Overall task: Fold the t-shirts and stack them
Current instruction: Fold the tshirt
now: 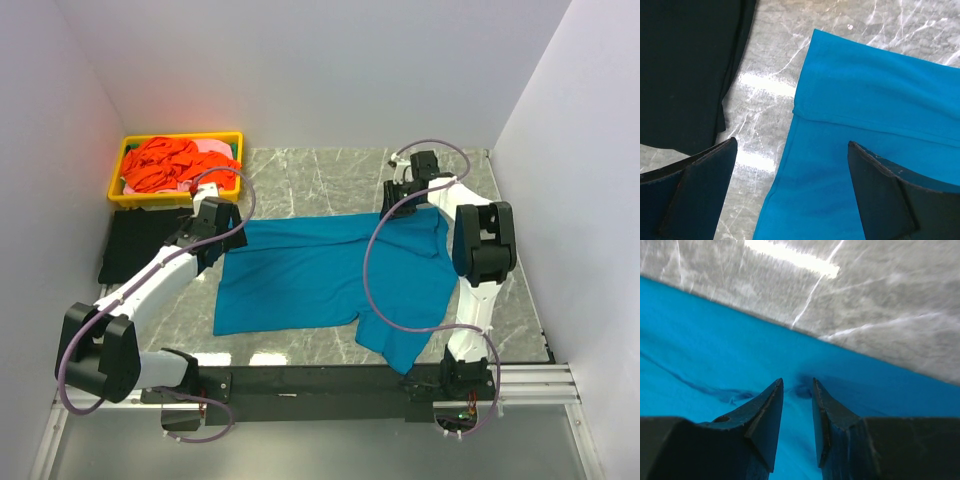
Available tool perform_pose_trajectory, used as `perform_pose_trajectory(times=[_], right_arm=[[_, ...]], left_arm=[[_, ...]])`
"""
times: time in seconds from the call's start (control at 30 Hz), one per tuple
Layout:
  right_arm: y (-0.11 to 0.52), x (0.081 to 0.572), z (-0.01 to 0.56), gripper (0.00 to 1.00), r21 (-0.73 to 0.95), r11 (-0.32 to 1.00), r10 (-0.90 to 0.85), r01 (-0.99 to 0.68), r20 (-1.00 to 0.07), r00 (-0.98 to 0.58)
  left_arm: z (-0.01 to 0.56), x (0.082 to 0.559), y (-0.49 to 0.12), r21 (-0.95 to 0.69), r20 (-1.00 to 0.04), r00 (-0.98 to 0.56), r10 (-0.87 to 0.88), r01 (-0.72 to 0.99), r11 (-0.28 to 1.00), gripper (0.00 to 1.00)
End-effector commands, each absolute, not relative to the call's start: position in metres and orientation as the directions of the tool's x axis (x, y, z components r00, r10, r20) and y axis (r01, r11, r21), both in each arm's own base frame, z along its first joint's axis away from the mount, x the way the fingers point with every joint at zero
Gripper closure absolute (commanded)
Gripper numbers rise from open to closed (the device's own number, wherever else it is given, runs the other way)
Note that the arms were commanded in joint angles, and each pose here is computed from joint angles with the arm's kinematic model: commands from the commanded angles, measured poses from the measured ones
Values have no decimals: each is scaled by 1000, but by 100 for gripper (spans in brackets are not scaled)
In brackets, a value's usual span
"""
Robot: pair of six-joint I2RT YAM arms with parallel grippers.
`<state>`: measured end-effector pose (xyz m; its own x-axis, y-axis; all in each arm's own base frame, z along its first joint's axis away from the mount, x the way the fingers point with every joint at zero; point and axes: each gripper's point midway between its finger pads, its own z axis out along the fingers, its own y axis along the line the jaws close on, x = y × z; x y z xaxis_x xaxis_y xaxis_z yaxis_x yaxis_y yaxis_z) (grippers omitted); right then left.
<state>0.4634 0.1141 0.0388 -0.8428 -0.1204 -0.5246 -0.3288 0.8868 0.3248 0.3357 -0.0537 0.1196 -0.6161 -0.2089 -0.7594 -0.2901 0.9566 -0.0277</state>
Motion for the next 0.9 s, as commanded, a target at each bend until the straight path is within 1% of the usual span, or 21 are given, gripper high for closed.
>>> perform_pose_trajectory(times=[0.0, 0.17, 0.3, 0.4, 0.43, 0.5, 0.53, 0.63, 0.83, 0.87], right_arm=[[124, 461, 42, 63, 341, 863, -159, -373, -517, -841], [126, 454, 40, 65, 353, 856, -173, -378, -493, -853], [129, 447, 49, 72, 363, 850, -172, -382, -494, -852], [130, 441, 55, 77, 364, 849, -172, -384, -497, -851], [130, 439, 57, 82, 360, 850, -173, -383, -496, -851], [129, 435, 56, 86, 360, 854, -170, -376, -490, -855], [129, 434, 59, 91, 355, 855, -170, -377, -496, -852], [128, 428, 60, 96, 348, 863, -162, -366, -496, -853], [130, 414, 71, 98, 325, 890, -116, -319, -514, -850], [133, 408, 69, 98, 329, 894, -110, -306, -501, -859]], left_arm=[[131, 345, -53, -35, -789, -579, -205, -291, 956, 3], [130, 345, -54, -35, -787, -582, -205, -289, 957, 3], [130, 345, -55, -42, -786, -582, -208, -287, 957, 3], [129, 345, -58, -52, -782, -586, -211, -277, 960, 3], [130, 345, -58, -53, -782, -586, -212, -276, 960, 3], [131, 345, -58, -54, -783, -584, -213, -278, 959, 3], [131, 345, -58, -55, -783, -584, -213, -278, 959, 3], [132, 345, -58, -59, -785, -581, -214, -273, 960, 3], [133, 345, -57, -57, -788, -578, -213, -275, 960, 2], [134, 345, -58, -58, -789, -577, -212, -274, 960, 3]])
